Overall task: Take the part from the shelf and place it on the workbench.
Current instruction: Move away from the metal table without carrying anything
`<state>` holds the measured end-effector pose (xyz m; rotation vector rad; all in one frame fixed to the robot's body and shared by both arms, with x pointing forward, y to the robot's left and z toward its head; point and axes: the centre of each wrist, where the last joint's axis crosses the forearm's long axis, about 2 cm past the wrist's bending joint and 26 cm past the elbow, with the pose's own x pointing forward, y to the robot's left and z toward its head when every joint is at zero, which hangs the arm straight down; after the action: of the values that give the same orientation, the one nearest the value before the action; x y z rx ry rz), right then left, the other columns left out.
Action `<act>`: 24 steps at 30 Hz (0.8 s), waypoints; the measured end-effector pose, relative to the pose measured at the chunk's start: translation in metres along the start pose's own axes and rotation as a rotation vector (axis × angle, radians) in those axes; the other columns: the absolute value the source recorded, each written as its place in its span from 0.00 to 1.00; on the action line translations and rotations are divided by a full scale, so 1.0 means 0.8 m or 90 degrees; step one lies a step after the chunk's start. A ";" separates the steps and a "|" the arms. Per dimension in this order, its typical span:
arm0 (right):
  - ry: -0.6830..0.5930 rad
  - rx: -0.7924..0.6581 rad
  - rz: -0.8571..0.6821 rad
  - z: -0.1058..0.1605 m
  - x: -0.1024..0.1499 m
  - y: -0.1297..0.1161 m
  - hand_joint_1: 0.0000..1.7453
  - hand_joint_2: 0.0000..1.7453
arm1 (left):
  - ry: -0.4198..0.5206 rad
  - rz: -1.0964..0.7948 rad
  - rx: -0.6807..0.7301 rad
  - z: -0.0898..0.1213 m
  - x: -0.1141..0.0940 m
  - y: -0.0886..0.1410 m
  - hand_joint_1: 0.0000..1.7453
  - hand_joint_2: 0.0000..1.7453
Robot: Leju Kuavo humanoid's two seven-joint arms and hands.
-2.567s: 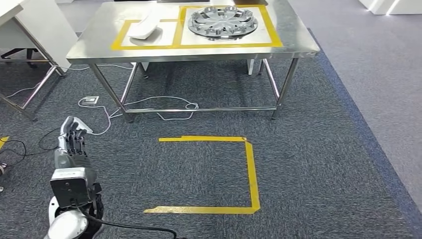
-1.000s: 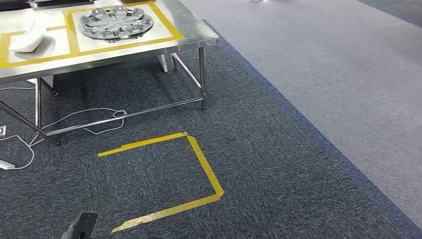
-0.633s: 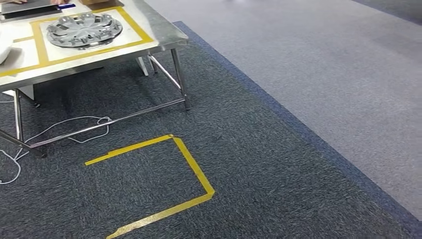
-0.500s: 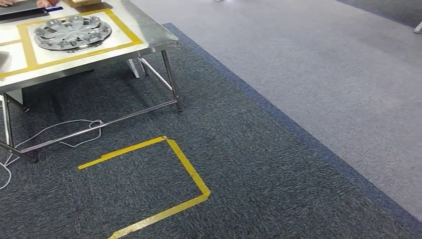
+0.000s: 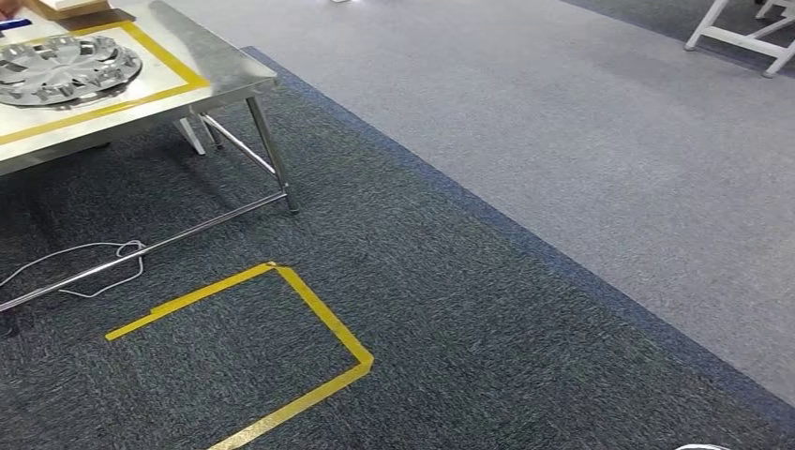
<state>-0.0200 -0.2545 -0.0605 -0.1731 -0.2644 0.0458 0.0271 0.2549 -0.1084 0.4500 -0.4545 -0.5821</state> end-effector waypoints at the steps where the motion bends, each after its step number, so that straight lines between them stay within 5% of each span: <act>1: 0.000 -0.001 0.000 0.001 0.000 0.000 0.00 0.00 | -0.003 -0.004 -0.002 0.000 0.001 0.000 0.00 0.00; 24: -0.007 0.013 0.022 0.006 0.004 0.008 0.00 0.00 | -0.012 -0.005 -0.014 0.006 0.007 -0.011 0.00 0.00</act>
<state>-0.0183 -0.2475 -0.0562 -0.1576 -0.2724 0.0832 0.0252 0.2435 -0.1077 0.4251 -0.4643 -0.5990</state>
